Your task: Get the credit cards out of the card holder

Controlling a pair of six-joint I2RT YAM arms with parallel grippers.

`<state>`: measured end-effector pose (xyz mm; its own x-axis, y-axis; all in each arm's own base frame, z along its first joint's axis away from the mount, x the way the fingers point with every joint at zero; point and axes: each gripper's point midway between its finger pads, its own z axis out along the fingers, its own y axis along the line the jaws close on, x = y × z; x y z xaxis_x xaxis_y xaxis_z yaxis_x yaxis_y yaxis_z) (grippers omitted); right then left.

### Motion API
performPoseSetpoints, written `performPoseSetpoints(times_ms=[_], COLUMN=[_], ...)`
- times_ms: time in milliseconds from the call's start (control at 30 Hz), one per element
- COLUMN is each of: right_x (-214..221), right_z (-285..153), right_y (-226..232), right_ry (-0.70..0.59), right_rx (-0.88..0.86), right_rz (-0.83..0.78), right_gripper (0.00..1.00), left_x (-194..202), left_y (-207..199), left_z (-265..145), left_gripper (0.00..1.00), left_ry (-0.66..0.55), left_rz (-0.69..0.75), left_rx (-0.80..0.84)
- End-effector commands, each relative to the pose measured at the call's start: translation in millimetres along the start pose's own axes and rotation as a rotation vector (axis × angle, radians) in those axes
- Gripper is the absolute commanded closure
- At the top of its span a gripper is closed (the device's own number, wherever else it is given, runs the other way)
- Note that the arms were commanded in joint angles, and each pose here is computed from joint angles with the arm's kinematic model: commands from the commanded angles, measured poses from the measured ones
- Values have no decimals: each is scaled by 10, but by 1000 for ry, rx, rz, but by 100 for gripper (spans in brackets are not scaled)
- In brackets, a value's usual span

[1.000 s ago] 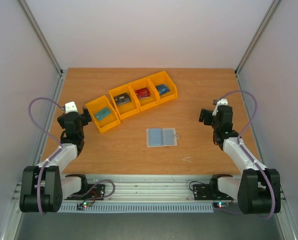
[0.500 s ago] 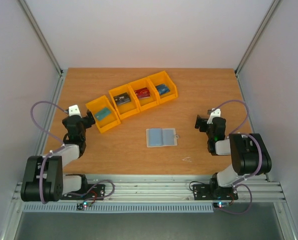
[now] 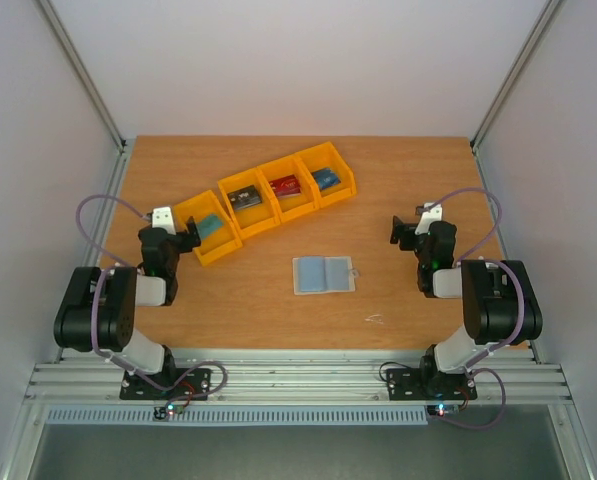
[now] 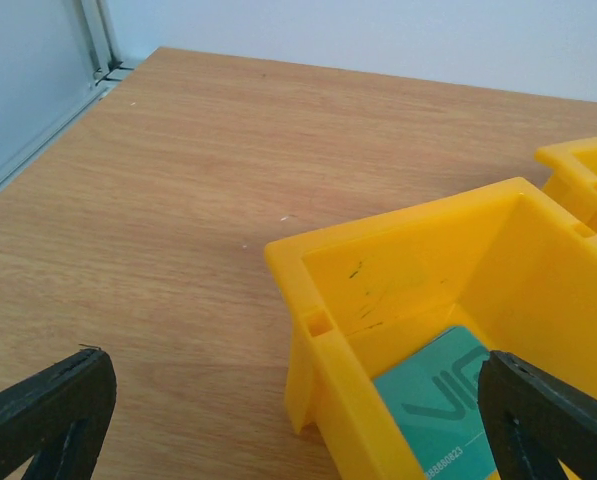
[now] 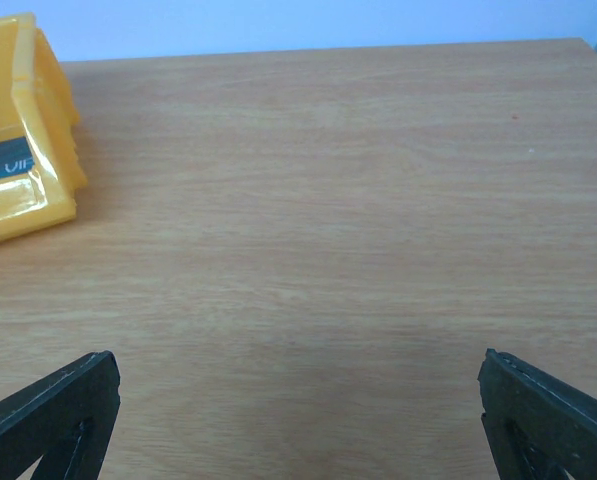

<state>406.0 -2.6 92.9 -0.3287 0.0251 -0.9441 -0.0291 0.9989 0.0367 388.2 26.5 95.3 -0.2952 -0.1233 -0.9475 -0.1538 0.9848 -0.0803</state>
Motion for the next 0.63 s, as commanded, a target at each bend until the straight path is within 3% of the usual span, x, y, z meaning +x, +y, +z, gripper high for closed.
performPoseSetpoints(times_ms=[0, 600], right_x=[-17, -16], right_z=[17, 20], right_y=[-70, -71], right_ry=[6, 8], right_rx=[32, 32], right_rz=[17, 17], right_gripper=[2, 2], left_x=[-246, -217], left_y=[-74, -159], left_z=[33, 83], left_gripper=[1, 1], left_ry=[-100, -65], left_rz=[27, 54], left_rx=[28, 70])
